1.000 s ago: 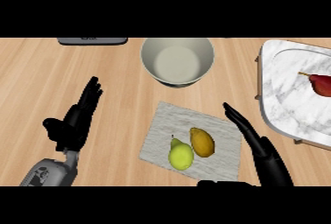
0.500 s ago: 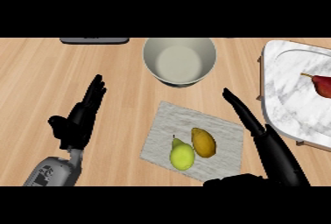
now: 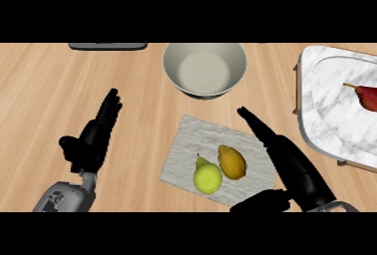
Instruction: Pick the lemon from the placemat and place it in the bowl
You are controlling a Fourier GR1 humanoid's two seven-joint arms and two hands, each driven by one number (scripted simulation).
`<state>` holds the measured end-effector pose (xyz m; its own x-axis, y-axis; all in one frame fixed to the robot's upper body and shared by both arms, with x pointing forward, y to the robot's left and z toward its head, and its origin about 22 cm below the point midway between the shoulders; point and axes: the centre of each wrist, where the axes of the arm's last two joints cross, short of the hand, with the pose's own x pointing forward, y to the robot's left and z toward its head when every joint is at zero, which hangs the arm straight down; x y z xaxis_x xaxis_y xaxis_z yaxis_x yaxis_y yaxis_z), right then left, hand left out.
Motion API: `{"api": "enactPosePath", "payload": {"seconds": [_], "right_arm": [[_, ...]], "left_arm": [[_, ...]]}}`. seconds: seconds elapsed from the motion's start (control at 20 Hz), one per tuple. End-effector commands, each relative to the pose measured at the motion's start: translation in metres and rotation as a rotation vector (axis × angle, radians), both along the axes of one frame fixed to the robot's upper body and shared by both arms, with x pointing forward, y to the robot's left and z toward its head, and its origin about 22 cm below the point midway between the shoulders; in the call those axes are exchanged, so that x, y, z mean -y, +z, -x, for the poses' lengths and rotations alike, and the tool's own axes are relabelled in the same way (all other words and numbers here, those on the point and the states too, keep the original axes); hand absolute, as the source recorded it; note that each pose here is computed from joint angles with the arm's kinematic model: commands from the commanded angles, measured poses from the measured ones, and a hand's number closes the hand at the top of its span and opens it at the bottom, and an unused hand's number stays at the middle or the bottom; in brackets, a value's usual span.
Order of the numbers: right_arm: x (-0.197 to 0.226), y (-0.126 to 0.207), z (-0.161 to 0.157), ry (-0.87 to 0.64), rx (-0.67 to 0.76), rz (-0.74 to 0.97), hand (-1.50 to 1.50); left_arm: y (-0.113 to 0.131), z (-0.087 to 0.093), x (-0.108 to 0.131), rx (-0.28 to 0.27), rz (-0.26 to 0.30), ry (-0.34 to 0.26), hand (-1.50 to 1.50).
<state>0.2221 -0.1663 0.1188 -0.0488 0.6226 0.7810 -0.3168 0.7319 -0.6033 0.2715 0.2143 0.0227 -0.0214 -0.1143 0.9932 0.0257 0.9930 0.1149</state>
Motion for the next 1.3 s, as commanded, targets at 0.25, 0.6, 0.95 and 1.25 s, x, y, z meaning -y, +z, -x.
{"api": "enactPosePath", "payload": {"seconds": [0.25, 0.6, 0.95, 1.25], "right_arm": [[0.020, -0.044, 0.021, 0.049, -0.057, -0.038, -1.50], [0.018, -0.035, 0.004, 0.075, -0.020, -0.174, -1.50], [0.024, -0.052, 0.018, 0.053, -0.090, -0.212, -1.50], [0.025, -0.056, -0.002, 0.055, -0.117, -0.253, -1.50]], "left_arm": [[-0.006, 0.008, 0.002, 0.011, 0.017, 0.008, 0.00], [0.002, -0.012, -0.013, 0.001, 0.006, 0.005, 0.00], [0.012, 0.004, 0.012, 0.003, 0.002, -0.002, 0.00], [0.005, 0.008, -0.004, -0.010, 0.006, -0.002, 0.00]]}}
